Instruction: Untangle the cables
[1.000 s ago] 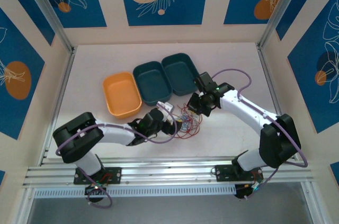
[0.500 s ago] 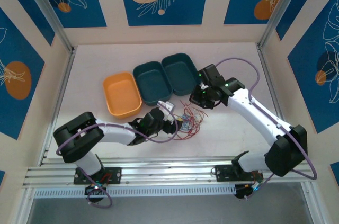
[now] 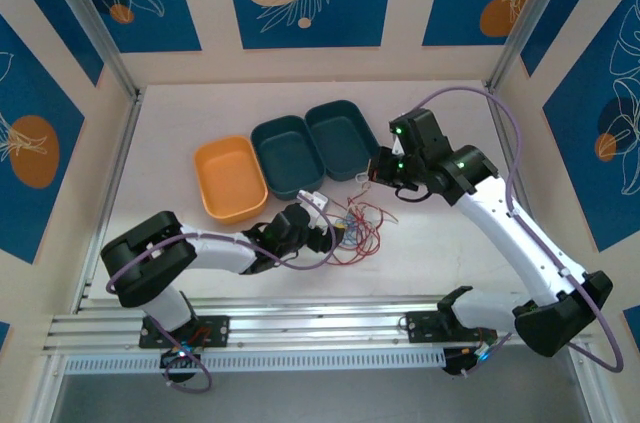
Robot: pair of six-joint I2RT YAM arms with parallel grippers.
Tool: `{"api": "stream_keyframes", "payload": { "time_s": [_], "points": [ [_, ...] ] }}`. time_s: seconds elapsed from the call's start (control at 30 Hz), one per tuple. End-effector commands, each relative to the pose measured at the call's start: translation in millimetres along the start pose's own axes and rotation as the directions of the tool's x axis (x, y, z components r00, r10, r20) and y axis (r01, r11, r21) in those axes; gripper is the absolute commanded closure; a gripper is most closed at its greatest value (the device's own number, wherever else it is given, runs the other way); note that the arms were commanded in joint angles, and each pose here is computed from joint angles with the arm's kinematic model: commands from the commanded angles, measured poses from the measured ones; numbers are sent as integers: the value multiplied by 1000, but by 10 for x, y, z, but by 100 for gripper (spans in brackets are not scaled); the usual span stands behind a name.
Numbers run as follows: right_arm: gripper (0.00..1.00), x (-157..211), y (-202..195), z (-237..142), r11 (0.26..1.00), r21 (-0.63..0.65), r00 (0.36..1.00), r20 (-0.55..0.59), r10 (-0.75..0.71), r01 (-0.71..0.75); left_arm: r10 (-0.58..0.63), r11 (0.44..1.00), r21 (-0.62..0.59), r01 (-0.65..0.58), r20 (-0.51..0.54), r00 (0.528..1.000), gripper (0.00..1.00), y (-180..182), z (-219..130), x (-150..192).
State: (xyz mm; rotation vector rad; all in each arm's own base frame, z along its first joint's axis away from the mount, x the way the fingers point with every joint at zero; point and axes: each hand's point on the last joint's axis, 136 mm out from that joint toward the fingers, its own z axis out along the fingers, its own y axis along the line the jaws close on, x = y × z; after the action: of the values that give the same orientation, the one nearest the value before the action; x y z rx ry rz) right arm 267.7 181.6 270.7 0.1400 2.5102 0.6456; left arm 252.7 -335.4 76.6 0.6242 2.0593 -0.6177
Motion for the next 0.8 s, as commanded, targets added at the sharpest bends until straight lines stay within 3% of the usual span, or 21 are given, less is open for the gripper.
{"api": "stream_keyframes", "payload": {
  "time_s": [0.0,0.77],
  "points": [
    [100,-136,117,-263,997,-28,995,67,-75,77,-2,1000,32,1,24,1000,13,-95,-2,-93],
    [100,-1050,858,-1225,938,-64,879,374,-295,341,-20,1000,8,20,41,999,12,-27,-85,-89]
  ]
}}
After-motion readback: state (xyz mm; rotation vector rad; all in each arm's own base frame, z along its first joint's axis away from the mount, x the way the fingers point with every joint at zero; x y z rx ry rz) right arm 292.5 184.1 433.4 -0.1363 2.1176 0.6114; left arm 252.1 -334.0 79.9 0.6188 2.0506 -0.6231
